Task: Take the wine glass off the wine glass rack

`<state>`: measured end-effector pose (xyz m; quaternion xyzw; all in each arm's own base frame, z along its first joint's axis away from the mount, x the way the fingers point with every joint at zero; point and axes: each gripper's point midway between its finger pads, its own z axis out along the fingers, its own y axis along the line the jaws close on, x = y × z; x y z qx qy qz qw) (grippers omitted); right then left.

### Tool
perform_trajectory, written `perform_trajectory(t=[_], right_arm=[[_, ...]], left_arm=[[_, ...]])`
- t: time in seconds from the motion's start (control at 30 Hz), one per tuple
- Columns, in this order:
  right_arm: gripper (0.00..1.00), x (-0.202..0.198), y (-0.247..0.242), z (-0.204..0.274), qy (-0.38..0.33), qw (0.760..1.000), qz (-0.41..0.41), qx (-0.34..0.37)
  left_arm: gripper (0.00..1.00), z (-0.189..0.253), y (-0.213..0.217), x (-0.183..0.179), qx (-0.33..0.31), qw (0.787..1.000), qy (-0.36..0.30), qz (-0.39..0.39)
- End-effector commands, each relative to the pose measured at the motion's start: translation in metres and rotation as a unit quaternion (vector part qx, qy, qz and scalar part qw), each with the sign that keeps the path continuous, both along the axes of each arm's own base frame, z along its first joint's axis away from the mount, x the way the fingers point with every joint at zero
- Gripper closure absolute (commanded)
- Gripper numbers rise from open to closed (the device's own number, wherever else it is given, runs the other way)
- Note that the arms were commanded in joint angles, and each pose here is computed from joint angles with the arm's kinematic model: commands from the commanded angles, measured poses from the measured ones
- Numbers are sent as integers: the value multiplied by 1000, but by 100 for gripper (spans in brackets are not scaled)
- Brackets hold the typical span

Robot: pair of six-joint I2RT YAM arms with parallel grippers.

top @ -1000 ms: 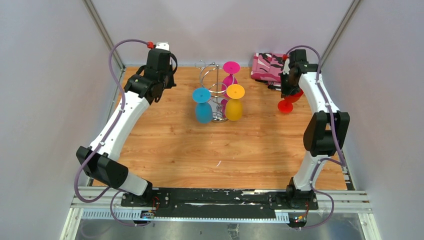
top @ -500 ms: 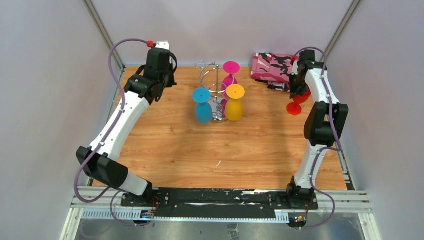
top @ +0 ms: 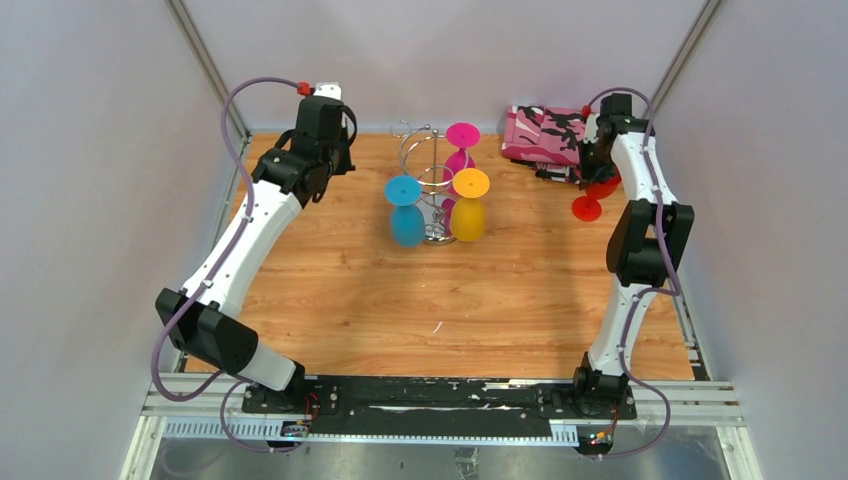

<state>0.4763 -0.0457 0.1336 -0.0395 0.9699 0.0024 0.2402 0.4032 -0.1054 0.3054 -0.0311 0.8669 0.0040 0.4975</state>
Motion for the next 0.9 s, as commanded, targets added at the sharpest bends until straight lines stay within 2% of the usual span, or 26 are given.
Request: perform_trajectory(t=[0.0,0.27,0.37,0.57,0.63,0.87], right_arm=[[100,2,-6,-12,17,1000,4,4],[98,4,-6,-21,28,1000,0,10],[89,3,-4,-16,23,1000,-1,14],[61,0,-7,-3,14,1000,-11,5],[55,-1,-7,4,7,1000,-12,4],[54,-1,-2,29,-20,1000,-11,14]], left_arm=[[100,-1,-7,7,-7,1000,-3,-4],[100,-4,-7,8,-7,1000,1,-2],[100,-4,-7,8,-5,1000,1,-1],[100,-6,-7,8,-4,1000,3,-2],[100,-6,-7,8,-4,1000,3,-2],[100,-4,-6,7,-2,1000,1,-2]])
